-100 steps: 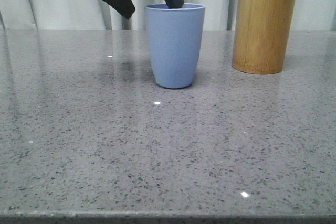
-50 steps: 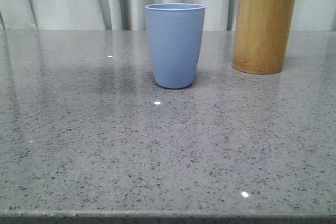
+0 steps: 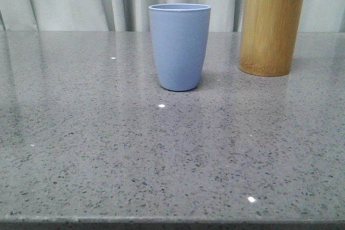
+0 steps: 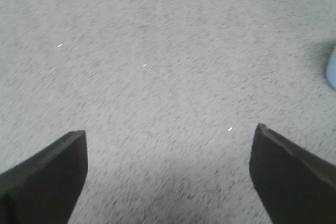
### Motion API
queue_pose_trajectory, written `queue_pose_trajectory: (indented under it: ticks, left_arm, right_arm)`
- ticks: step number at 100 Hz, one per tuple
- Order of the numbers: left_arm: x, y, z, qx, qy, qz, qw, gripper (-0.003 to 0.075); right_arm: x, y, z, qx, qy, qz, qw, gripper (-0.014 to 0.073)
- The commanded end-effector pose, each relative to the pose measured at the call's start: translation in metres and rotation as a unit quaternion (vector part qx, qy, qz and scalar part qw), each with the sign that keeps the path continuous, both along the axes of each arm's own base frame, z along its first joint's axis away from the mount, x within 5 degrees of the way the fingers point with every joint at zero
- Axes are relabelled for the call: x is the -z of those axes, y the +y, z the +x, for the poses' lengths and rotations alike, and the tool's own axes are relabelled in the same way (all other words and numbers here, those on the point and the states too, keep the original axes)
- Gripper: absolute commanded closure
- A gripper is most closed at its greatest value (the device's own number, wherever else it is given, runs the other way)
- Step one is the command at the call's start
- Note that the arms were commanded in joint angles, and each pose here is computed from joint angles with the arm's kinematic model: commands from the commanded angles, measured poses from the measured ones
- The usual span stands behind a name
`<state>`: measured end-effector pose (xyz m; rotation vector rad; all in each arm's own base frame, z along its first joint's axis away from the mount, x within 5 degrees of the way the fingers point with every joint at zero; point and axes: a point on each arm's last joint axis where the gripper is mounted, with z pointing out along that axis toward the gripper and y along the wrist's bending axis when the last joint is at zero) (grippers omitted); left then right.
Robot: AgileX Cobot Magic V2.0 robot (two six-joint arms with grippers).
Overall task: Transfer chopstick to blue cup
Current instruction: 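Grasp the pink stick in the bamboo cup with the right gripper, lift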
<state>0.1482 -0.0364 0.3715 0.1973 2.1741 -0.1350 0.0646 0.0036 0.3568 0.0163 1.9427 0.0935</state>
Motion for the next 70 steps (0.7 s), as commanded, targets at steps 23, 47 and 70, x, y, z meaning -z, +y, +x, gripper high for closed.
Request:
queue_pose_trajectory:
  ticks: [23, 47, 70]
  left_arm:
    - [0.007, 0.015, -0.030, -0.027, -0.060, -0.015, 0.998, 0.0122]
    - [0.007, 0.015, -0.029, -0.026, -0.065, -0.017, 0.997, 0.0123]
    - [0.006, 0.015, -0.029, -0.026, -0.066, -0.017, 0.997, 0.0123]
  right_arm:
    - [-0.024, 0.003, 0.007, -0.009, -0.092, 0.030, 0.995, -0.0030]
    - [-0.036, 0.006, 0.040, -0.009, -0.159, 0.041, 0.986, -0.0029]
    - [-0.033, 0.011, 0.094, -0.003, -0.181, 0.086, 0.980, -0.0029]
